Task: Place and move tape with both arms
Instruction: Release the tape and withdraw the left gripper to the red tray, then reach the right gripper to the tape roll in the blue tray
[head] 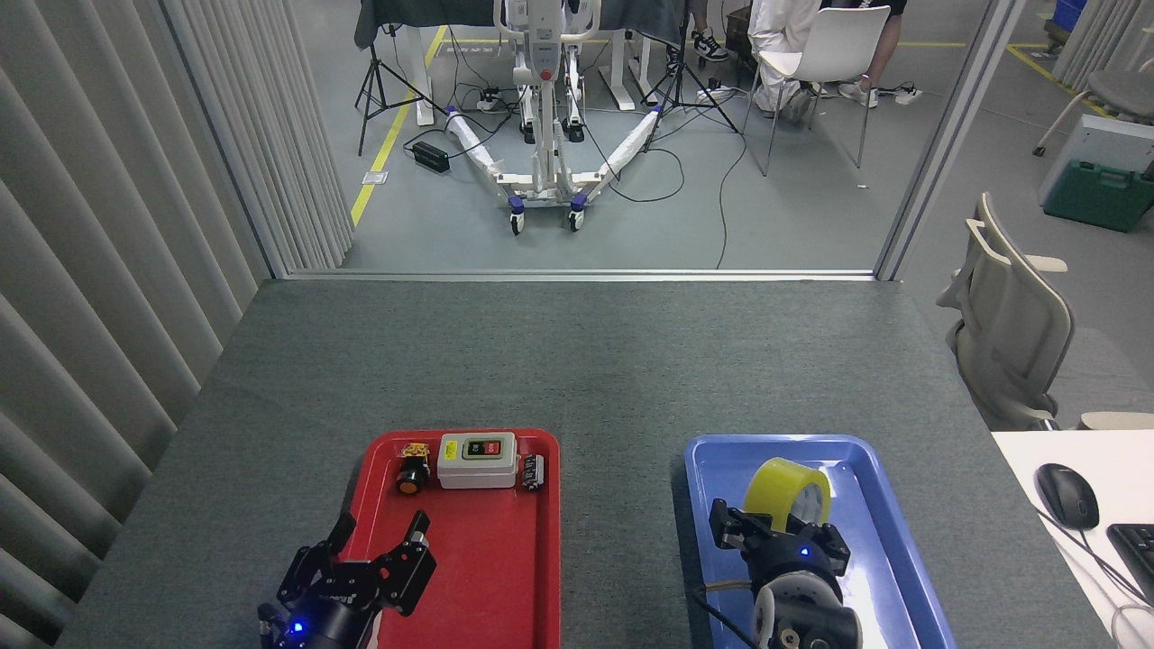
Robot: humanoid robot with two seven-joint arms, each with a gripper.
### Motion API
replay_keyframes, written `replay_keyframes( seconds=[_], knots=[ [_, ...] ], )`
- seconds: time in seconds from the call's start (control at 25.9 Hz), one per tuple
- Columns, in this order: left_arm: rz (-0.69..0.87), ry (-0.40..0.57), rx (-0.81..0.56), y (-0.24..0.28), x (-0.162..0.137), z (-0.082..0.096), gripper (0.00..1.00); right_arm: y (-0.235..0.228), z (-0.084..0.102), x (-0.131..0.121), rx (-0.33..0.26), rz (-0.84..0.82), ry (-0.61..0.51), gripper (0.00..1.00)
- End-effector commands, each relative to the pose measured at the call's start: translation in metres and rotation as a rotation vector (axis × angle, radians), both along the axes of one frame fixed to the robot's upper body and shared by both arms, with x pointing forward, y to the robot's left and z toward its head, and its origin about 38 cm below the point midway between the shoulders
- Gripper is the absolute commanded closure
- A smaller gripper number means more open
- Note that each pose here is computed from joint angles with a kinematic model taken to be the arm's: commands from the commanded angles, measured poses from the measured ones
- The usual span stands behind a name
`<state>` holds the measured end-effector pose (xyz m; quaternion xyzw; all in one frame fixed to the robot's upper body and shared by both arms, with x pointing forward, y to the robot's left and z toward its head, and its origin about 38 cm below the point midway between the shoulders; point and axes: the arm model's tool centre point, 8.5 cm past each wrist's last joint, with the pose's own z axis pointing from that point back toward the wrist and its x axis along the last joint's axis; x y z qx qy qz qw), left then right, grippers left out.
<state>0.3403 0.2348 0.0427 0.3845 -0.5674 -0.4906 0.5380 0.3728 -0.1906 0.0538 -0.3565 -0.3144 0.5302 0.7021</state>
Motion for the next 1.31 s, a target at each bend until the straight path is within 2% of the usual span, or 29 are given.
replay_keyframes(
  seconds=[0.0, 0.12, 0.58, 0.7, 0.89, 1.04, 1.2, 1.28],
  knots=[
    [0.078, -0.013, 0.09, -0.009, -0.011, -0.01, 0.02, 0.002, -0.012, -0.003, 0.028, -0.038, 0.129, 1.0],
    [0.084, -0.005, 0.09, -0.011, -0.012, -0.011, 0.01, 0.004, -0.016, -0.008, 0.068, -0.074, 0.256, 1.0],
    [0.072, -0.016, 0.1, -0.008, -0.007, -0.007, 0.01, -0.014, -0.013, -0.006, 0.034, -0.108, 0.245, 1.0],
    [0.055, -0.022, 0.096, -0.01, -0.006, -0.006, 0.01, -0.015, -0.009, -0.006, 0.027, -0.114, 0.229, 1.0],
    [0.056, -0.018, 0.098, -0.008, -0.006, -0.007, 0.01, -0.025, 0.009, -0.006, 0.015, -0.111, 0.176, 1.0],
    [0.057, -0.015, 0.096, -0.009, -0.006, -0.008, 0.01, -0.027, 0.012, -0.007, 0.013, -0.109, 0.168, 1.0],
    [0.057, -0.015, 0.095, -0.009, -0.005, -0.008, 0.01, -0.032, 0.009, -0.01, 0.013, -0.116, 0.197, 1.0],
    [0.059, -0.015, 0.092, -0.01, -0.005, -0.008, 0.01, -0.035, 0.004, -0.015, 0.035, -0.12, 0.287, 1.0]
  ],
)
